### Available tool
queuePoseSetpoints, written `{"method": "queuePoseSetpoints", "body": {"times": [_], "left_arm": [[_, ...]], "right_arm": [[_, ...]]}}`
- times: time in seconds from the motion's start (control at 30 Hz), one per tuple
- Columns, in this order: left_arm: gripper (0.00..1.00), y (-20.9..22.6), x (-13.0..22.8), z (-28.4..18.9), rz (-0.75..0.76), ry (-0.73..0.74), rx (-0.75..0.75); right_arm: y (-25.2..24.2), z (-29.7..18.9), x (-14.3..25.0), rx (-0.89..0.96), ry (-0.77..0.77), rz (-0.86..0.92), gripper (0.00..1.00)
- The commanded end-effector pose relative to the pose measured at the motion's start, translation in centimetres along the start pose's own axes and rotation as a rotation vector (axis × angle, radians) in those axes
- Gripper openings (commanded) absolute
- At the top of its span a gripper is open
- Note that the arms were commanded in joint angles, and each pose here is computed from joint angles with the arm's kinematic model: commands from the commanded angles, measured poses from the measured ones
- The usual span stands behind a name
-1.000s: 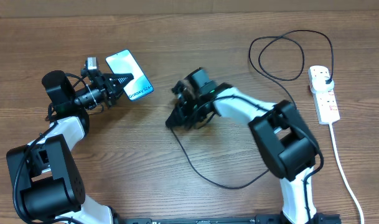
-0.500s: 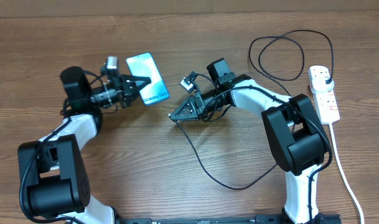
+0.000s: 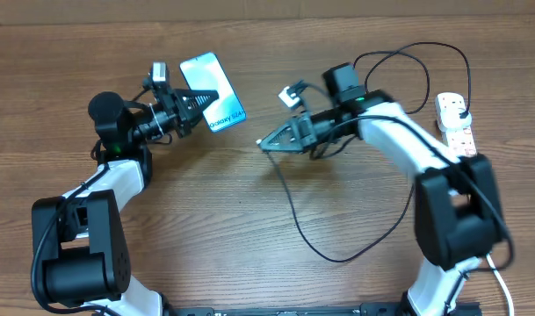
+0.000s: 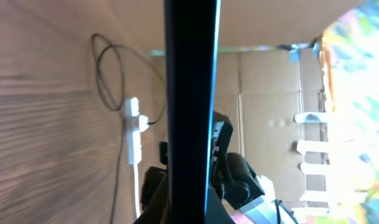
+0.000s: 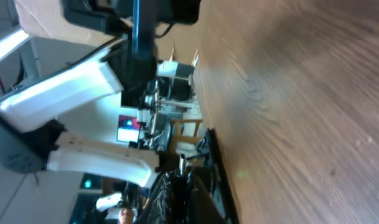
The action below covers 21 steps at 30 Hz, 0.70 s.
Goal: Plug charger to phone and switch on socket
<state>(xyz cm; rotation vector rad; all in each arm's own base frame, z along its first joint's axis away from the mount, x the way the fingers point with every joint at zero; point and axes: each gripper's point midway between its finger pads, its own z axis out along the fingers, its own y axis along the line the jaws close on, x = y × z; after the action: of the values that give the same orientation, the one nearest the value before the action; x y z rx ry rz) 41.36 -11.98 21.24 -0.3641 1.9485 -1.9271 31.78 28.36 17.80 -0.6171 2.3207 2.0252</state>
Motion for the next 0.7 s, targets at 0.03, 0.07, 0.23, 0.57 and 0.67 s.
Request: {"method": "queuePoseSetpoints", "body": {"times": [0.03, 0.07, 0.23, 0.57, 0.67], "left_arm": [[0.04, -1.3, 0.4, 1.6, -0.066, 0.011, 0.024], [0.04, -1.2, 0.9, 2.1, -0.073, 0.027, 0.022], [0.04, -1.4, 2.5, 4.4, -0.077, 0.057, 0.025], [0.04, -0.8, 3.1, 5.9, -0.116, 0.039, 0.007], [0.04, -0.8, 3.3, 6.0, -0.113, 0.044, 0.007]], "right_arm": [[2.2, -2.3, 0.9, 0.039, -0.031, -0.127, 0.04], [2.4, -2.8, 1.2, 0.042, -0.035, -0.135, 0.04], [2.6, -3.9, 2.5, 0.047, -0.035, -0.135, 0.04], [3.6, -3.9, 1.8, -0.012, -0.059, -0.196, 0.04], [4.1, -3.9, 1.5, -0.041, -0.068, -0.211, 0.04]]}}
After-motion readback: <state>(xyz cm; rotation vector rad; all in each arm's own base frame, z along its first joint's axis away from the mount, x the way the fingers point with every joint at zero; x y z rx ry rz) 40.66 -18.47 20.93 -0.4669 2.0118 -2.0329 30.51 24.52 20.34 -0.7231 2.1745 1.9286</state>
